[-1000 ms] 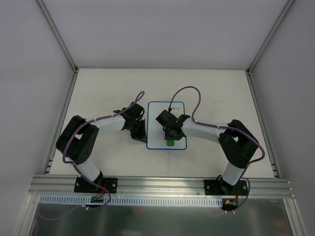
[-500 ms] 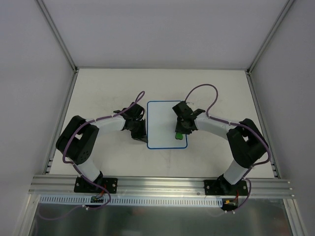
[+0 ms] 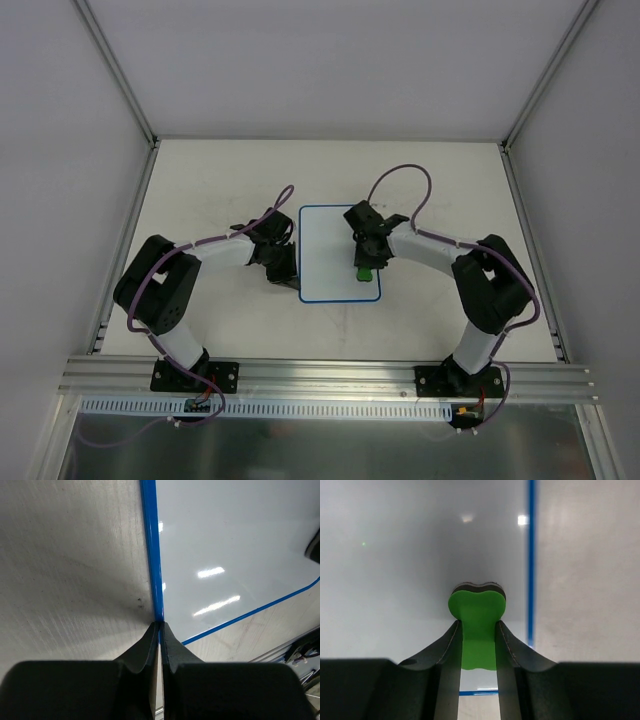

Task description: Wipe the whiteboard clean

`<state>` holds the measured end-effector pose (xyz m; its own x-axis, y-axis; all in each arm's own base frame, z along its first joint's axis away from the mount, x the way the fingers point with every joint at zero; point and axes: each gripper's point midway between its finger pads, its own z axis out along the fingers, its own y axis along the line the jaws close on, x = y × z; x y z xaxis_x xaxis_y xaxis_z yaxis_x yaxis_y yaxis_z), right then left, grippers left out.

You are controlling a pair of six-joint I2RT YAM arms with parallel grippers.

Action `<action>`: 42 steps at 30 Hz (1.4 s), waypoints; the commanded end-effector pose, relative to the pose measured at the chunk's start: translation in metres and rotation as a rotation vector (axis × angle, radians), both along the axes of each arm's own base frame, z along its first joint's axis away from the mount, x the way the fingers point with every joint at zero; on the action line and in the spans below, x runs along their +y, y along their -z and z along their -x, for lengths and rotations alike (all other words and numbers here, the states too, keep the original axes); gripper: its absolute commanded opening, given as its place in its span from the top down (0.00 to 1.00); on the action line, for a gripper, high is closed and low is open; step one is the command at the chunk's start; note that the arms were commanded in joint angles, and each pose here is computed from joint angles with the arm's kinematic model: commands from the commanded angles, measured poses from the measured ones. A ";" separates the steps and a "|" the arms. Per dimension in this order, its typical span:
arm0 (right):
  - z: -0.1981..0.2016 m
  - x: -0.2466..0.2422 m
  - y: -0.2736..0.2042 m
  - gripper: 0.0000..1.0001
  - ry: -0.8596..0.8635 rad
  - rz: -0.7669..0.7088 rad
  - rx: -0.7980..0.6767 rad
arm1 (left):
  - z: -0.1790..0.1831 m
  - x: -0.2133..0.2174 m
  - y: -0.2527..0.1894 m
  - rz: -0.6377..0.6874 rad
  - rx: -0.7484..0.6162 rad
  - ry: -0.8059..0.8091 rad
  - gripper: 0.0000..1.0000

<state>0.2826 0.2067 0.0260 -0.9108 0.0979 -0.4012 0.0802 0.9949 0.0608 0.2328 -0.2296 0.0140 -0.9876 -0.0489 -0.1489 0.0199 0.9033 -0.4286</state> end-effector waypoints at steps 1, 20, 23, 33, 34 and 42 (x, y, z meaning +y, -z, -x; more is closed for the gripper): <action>0.021 0.035 0.011 1.00 -0.186 0.041 0.070 | 0.017 0.027 0.020 -0.121 0.058 -0.008 1.00; 0.029 -0.041 0.023 1.00 -0.065 0.105 0.121 | 0.018 0.030 0.021 -0.131 0.054 -0.013 1.00; 0.031 -0.055 0.014 1.00 -0.039 0.101 0.089 | 0.017 0.029 0.021 -0.127 0.057 -0.013 1.00; 0.049 0.030 -0.008 1.00 -0.209 -0.015 0.020 | 0.016 0.026 0.019 -0.118 0.060 -0.019 1.00; 0.052 0.041 -0.008 1.00 -0.228 -0.024 0.021 | 0.016 0.025 0.019 -0.117 0.058 -0.018 1.00; 0.068 0.090 0.002 1.00 -0.317 -0.036 0.049 | 0.016 0.026 0.018 -0.116 0.057 -0.018 1.00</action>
